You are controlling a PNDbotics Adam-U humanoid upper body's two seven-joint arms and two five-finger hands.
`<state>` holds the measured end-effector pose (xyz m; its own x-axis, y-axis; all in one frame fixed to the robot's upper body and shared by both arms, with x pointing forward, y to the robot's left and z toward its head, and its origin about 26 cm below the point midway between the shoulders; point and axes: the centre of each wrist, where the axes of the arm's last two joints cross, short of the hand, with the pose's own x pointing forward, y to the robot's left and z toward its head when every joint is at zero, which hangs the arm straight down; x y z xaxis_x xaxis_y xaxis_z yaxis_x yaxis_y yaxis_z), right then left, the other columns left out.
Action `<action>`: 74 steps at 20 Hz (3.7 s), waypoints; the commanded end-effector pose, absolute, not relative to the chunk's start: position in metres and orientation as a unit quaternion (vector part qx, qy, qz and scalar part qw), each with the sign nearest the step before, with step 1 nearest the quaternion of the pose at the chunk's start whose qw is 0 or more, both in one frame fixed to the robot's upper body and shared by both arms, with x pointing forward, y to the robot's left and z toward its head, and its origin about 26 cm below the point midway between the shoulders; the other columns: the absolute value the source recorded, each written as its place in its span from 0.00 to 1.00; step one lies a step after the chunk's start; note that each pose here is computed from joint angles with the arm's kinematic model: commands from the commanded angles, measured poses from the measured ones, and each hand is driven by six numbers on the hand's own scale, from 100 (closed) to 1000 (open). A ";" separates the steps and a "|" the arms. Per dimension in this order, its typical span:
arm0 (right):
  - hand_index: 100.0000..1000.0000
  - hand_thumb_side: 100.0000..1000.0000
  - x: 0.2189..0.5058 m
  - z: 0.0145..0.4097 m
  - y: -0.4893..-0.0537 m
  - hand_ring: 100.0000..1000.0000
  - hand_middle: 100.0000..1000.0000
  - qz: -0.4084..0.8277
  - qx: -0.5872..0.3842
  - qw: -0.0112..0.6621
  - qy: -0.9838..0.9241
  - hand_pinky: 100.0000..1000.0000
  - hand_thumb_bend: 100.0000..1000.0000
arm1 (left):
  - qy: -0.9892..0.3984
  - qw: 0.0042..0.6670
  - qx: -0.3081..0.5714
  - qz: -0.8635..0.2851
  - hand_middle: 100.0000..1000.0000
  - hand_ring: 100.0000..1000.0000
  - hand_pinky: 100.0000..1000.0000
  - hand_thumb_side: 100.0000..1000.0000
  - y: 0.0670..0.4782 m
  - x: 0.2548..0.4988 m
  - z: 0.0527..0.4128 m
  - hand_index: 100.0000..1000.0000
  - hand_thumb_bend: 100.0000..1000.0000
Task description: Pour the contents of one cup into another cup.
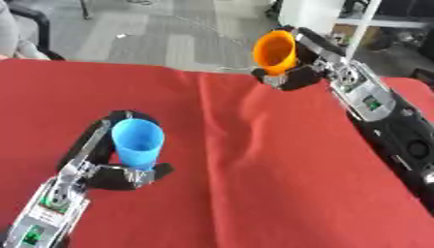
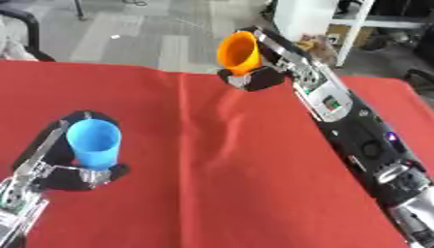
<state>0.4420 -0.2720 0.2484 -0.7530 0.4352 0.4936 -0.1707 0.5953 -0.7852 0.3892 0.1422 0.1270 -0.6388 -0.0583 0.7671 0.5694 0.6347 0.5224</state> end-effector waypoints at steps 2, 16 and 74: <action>0.61 0.00 0.431 0.282 -0.249 0.36 0.40 0.470 -0.061 0.288 -0.832 0.58 0.18 | -0.796 0.394 -0.150 -0.434 0.40 0.35 0.26 0.00 0.149 0.397 0.126 0.57 0.59; 0.61 0.00 0.432 0.281 -0.174 0.36 0.40 0.525 -0.008 0.235 -0.818 0.58 0.18 | -0.815 0.381 -0.107 -0.423 0.41 0.36 0.28 0.00 0.124 0.422 0.118 0.58 0.57; 0.67 0.00 0.443 0.261 -0.139 0.45 0.48 0.647 -0.271 0.018 -0.713 0.62 0.23 | -0.845 0.383 -0.099 -0.361 0.41 0.37 0.28 0.00 0.111 0.429 0.120 0.58 0.57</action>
<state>0.4449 -0.1373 0.2436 -0.8718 0.4060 -0.2741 0.3056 0.0135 -0.9521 0.4270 0.1168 0.1067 -0.6621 -0.1323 0.7376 0.4493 0.7176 0.5321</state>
